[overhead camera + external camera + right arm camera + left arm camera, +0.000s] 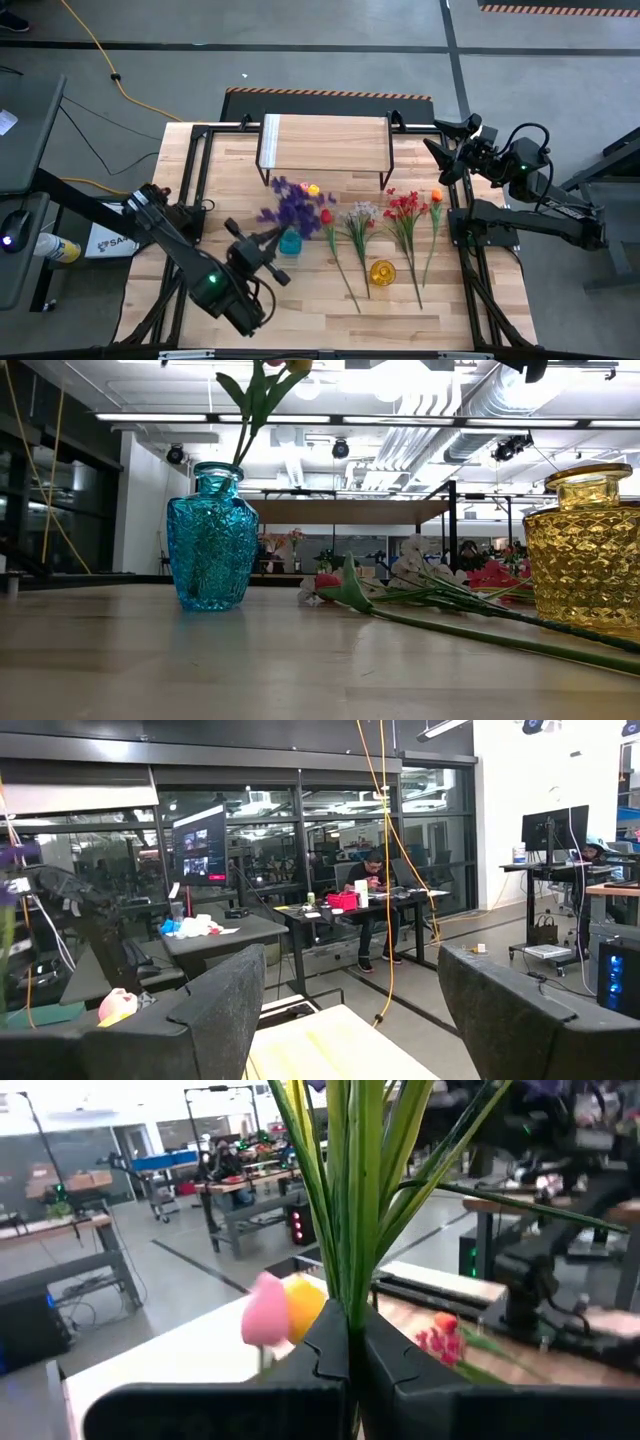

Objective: Pick and place flowers into a vace then onto a shelf
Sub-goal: Put the purple flowers into the blue vase

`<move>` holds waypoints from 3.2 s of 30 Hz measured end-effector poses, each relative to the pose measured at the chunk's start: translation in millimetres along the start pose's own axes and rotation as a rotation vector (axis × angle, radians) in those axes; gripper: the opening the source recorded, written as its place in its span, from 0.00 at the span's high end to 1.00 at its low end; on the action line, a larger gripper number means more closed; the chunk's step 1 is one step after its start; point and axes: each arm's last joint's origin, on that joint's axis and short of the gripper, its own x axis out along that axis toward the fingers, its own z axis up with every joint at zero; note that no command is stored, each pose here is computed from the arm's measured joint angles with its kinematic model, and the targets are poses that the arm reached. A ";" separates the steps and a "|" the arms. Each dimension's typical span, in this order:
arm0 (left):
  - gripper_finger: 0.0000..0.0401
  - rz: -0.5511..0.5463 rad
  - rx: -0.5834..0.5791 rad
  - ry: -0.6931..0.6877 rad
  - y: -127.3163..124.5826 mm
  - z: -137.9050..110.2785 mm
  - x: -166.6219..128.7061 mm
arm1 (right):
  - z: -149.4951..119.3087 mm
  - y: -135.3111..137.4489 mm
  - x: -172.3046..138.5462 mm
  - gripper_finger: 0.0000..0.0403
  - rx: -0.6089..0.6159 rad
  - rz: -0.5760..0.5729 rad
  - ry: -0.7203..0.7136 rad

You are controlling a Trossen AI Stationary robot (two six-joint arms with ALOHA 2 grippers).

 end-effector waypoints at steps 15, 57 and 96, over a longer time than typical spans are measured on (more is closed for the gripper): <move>0.92 0.035 0.039 0.000 52.3 43.9 9.3 | -2.2 -0.2 -0.1 0.29 -0.002 -0.002 0.023; 0.92 0.043 -0.403 -0.008 96.5 -54.0 9.8 | -6.8 -1.6 5.0 0.29 0.018 -0.058 0.055; 0.92 0.180 -0.511 -0.038 57.2 -81.9 47.9 | -12.9 -0.9 13.6 0.29 -0.028 -0.049 0.098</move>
